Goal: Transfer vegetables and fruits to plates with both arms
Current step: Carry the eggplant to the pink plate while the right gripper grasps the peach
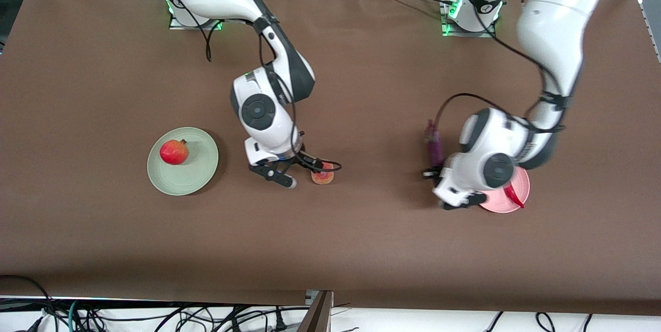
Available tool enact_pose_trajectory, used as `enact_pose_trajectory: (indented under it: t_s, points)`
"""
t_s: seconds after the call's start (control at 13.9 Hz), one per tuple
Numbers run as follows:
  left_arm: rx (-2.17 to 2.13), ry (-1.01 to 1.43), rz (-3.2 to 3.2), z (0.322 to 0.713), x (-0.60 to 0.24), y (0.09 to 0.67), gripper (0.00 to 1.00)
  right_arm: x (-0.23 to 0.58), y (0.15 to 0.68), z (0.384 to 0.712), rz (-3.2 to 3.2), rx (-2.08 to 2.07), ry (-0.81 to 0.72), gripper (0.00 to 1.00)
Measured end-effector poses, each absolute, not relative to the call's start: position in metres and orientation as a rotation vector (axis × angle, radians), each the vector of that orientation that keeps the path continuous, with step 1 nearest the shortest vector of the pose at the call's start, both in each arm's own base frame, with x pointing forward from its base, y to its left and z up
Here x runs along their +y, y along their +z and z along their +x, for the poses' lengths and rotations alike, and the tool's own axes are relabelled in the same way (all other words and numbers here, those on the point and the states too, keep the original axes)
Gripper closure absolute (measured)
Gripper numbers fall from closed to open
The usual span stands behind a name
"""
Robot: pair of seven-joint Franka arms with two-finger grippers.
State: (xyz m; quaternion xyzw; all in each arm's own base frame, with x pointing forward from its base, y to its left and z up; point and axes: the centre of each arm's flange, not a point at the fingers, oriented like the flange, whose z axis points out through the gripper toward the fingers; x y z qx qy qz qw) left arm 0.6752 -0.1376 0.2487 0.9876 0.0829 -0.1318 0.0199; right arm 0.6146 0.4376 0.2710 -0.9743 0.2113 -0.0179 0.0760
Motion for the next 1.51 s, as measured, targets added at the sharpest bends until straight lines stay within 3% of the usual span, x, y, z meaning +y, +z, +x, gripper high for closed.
enact_pose_trajectory:
  t_s: [0.29, 0.57, 0.72, 0.79, 0.86, 1.01, 1.08, 1.29, 1.51]
  points:
    - [0.148, -0.476, 3.097, 0.678, -0.014, 0.249, 0.65, 0.458, 0.257, 0.617, -2.898, 0.601, -0.120, 0.01]
    - [0.094, -0.536, 3.094, 0.669, -0.029, 0.228, 0.65, 0.477, 0.229, 0.607, -2.889, 0.559, -0.169, 0.01]
    - [0.062, -0.528, 3.117, 0.669, -0.032, 0.229, 0.51, 0.483, 0.213, 0.600, -2.904, 0.545, -0.162, 0.01]
    - [0.049, -0.515, 3.126, 0.671, -0.030, 0.232, 0.40, 0.483, 0.207, 0.599, -2.910, 0.544, -0.159, 0.09]
    - [0.046, -0.498, 3.127, 0.674, -0.027, 0.237, 0.31, 0.482, 0.204, 0.599, -2.913, 0.543, -0.159, 0.09]
    - [0.046, -0.446, 3.132, 0.682, -0.018, 0.254, 0.11, 0.478, 0.209, 0.603, -2.924, 0.535, -0.158, 0.24]
    - [0.050, -0.410, 3.137, 0.686, -0.013, 0.267, 0.01, 0.472, 0.213, 0.606, -2.950, 0.509, -0.136, 0.24]
    - [0.108, -0.308, 3.092, 0.688, 0.014, 0.338, 0.00, 0.423, 0.260, 0.630, -3.038, 0.410, -0.005, 0.24]
    - [0.053, -0.317, 3.019, 0.663, 0.075, 0.407, 0.00, 0.314, 0.315, 0.659, -3.126, 0.275, 0.158, 0.24]
